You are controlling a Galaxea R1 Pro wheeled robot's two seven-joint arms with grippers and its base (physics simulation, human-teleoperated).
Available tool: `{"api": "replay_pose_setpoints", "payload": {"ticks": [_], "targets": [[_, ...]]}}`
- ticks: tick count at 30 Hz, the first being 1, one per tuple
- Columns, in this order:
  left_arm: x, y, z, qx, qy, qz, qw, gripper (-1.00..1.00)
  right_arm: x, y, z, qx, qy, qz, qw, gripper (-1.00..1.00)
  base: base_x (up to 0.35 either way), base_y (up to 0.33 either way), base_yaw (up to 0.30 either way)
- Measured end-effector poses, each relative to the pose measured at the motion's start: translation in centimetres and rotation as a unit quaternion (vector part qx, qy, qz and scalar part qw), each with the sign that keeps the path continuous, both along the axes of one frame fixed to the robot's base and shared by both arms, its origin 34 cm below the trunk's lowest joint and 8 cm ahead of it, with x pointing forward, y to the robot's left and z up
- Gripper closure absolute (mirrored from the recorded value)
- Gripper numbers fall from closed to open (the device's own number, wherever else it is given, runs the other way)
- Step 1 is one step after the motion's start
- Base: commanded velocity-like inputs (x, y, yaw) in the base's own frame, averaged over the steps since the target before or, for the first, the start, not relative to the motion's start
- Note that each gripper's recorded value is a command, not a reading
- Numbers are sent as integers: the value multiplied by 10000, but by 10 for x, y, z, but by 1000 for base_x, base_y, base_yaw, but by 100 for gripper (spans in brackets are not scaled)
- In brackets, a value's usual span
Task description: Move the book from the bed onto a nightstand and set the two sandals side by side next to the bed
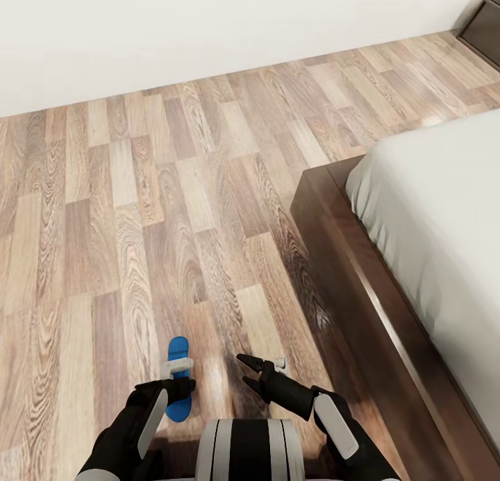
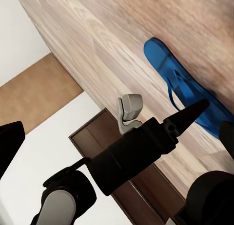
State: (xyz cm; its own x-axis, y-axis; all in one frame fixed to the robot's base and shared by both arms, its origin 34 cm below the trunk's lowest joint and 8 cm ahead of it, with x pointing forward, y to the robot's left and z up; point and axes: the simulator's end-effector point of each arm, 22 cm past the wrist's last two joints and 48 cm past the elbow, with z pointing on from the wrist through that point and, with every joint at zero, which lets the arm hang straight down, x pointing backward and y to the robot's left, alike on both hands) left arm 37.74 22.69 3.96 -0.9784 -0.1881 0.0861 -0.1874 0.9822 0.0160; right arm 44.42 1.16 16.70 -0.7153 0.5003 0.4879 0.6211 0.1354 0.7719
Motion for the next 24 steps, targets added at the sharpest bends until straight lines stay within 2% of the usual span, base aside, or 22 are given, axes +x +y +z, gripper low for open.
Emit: {"api": "replay_pose_setpoints", "payload": {"ticks": [5, 6, 24], "targets": [[1, 0, 0, 1, -13, 2, 10000, -100, 0, 0, 0, 0, 0, 0, 10000, -100, 0, 0, 0], [1, 0, 0, 2, -13, 2, 10000, 100, 0, 0, 0, 0, 1, 0, 10000, -100, 0, 0, 0], [1, 0, 0, 7, -13, 7, 10000, 100, 0, 0, 0, 0, -1, 0, 10000, -100, 0, 0, 0]]}}
